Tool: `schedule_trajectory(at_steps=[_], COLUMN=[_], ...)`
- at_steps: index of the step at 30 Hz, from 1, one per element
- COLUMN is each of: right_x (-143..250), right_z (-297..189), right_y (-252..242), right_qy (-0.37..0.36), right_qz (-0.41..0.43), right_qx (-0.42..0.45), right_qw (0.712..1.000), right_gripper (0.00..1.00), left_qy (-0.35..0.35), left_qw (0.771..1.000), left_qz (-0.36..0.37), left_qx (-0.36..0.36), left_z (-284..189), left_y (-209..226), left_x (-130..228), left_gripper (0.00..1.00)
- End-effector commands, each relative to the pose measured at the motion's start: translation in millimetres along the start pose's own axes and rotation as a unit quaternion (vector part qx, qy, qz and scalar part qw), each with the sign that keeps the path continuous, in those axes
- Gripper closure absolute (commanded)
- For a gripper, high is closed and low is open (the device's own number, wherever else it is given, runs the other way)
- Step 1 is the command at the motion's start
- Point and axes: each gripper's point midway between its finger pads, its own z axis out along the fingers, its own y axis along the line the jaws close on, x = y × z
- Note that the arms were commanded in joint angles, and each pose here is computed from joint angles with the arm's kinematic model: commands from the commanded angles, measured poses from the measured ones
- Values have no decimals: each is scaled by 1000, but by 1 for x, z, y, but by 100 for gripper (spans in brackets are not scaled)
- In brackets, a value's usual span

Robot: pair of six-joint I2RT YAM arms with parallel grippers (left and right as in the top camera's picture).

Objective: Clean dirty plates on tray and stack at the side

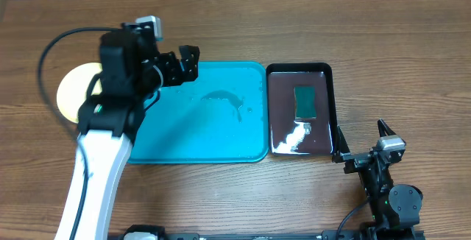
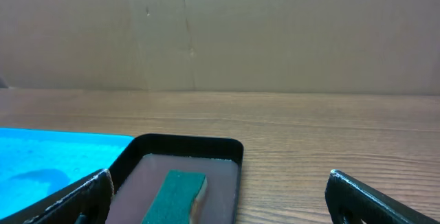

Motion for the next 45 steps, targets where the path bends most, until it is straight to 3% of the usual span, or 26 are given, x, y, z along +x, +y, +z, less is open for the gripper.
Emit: schedule_trajectory(at_steps=[1, 4, 10, 15, 22, 29, 36, 40, 45], right_x=[2, 2, 2, 2, 2, 2, 2, 2, 2], right_z=[0, 0, 0, 0, 0, 0, 0, 0, 0], right_y=[-4, -4, -4, -4, -4, -4, -4, -4, -4], right_qy=[-1, -1, -1, -1, -1, -1, -1, -1, -1], right_qz=[4, 4, 4, 4, 4, 4, 4, 4, 4], right_qx=[10, 10, 10, 10, 10, 10, 10, 10, 10], right_qw=[1000, 1000, 1000, 1000, 1000, 1000, 1000, 1000, 1000], right_gripper=[0, 0, 0, 0, 0, 0, 0, 0, 0], left_qy=[-77, -119, -134, -227, -343, -459, -525, -532, -498], left_qw=[996, 991, 988, 971, 936, 887, 849, 845, 866], left_qz=[36, 46, 42, 51, 52, 47, 47, 46, 41], left_qx=[6, -24, -57, -53, -51, 6, 37, 35, 15], left_z=[-52, -93, -157, -223, -260, -265, -243, -222, -182], left_y=[-19, -17, -11, -16, -9, -14, -2, 9, 29], left_x=[-32, -38, -11, 0, 9, 6, 23, 36, 56], left_gripper=[0, 0, 0, 0, 0, 0, 0, 0, 0])
